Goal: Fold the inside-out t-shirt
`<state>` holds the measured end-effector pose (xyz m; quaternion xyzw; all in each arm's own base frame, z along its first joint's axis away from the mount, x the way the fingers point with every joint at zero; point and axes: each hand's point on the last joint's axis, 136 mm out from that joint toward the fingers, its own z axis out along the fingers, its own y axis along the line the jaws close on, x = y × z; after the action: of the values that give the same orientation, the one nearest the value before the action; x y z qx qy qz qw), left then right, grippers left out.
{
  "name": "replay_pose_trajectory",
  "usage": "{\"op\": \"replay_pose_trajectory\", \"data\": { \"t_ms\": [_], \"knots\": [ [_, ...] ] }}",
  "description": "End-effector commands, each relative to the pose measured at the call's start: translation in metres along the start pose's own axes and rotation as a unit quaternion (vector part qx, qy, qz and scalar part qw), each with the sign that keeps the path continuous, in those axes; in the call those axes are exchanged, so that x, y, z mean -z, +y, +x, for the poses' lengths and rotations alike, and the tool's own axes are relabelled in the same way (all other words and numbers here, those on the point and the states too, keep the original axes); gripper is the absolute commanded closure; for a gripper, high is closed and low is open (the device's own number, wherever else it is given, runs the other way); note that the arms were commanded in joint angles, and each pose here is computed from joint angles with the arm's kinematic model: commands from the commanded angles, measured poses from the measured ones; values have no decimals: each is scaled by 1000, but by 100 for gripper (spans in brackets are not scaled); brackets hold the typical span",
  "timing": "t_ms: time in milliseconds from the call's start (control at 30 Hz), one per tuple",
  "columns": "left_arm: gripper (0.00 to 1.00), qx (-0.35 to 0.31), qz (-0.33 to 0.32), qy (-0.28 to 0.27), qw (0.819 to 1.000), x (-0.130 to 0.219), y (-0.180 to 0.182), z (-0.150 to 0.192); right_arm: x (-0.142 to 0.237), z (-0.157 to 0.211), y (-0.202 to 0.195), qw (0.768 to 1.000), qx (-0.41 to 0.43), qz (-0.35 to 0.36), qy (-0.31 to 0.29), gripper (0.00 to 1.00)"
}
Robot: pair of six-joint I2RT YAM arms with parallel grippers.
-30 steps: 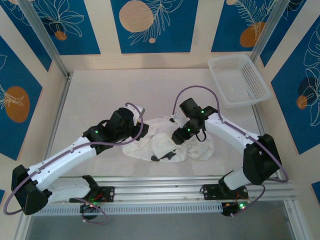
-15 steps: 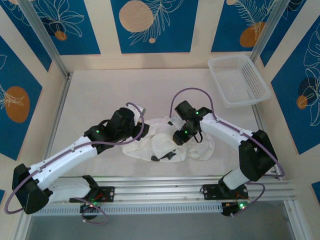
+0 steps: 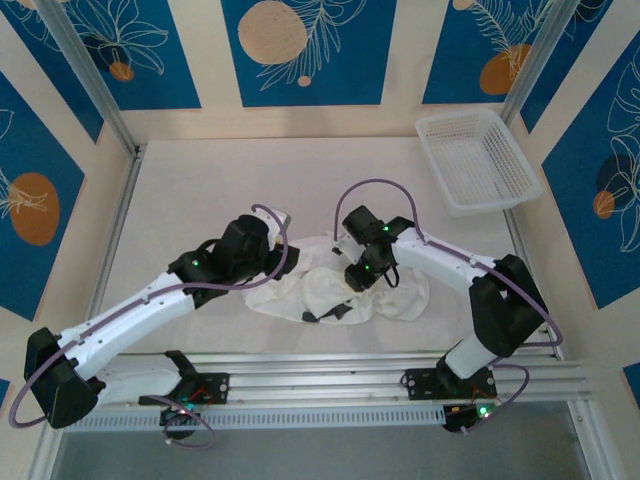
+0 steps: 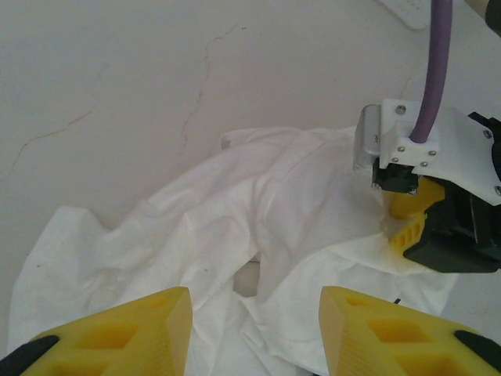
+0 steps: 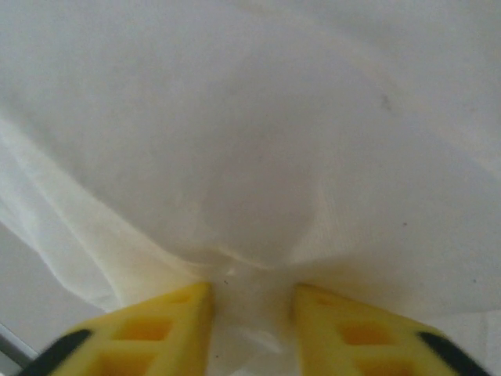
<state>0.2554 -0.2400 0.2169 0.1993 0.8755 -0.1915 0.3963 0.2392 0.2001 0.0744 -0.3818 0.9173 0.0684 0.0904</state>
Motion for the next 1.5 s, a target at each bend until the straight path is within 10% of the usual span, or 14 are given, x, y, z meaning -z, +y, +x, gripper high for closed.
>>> {"op": "replay_pose_trajectory", "data": {
  "t_ms": [0, 200, 533, 700, 1000, 1233, 1300, 1400, 1467],
  "knots": [
    [54, 6, -2, 0, 1000, -1, 3, 2, 11, -9, -2, 1000, 2, 12, -19, 75],
    [54, 7, -2, 0, 1000, -3, 3, 2, 31, -16, 3, 998, -11, -10, -59, 100],
    [53, 9, 4, 6, 1000, -6, 2, 6, 103, -42, 8, 973, -66, -73, -207, 100],
    [49, -39, 168, 24, 985, -9, -57, 8, 138, -52, 21, 954, -57, -121, -269, 100],
    [39, -70, 196, 77, 975, -41, -70, 23, 156, -53, 41, 941, -55, -186, -278, 100],
    [35, -45, 212, 140, 966, -81, -85, 56, 178, -61, 2, 904, -222, -237, -277, 100],
    [41, -26, 151, 157, 976, -97, -65, 68, 182, -61, -4, 895, -245, -251, -278, 100],
    [100, -19, 55, 172, 983, -108, -32, 82, 185, -59, -19, 875, -295, -265, -277, 100],
    [100, -23, 4, 172, 985, -106, -12, 85, 187, -54, -32, 861, -330, -271, -278, 100]
  ]
}}
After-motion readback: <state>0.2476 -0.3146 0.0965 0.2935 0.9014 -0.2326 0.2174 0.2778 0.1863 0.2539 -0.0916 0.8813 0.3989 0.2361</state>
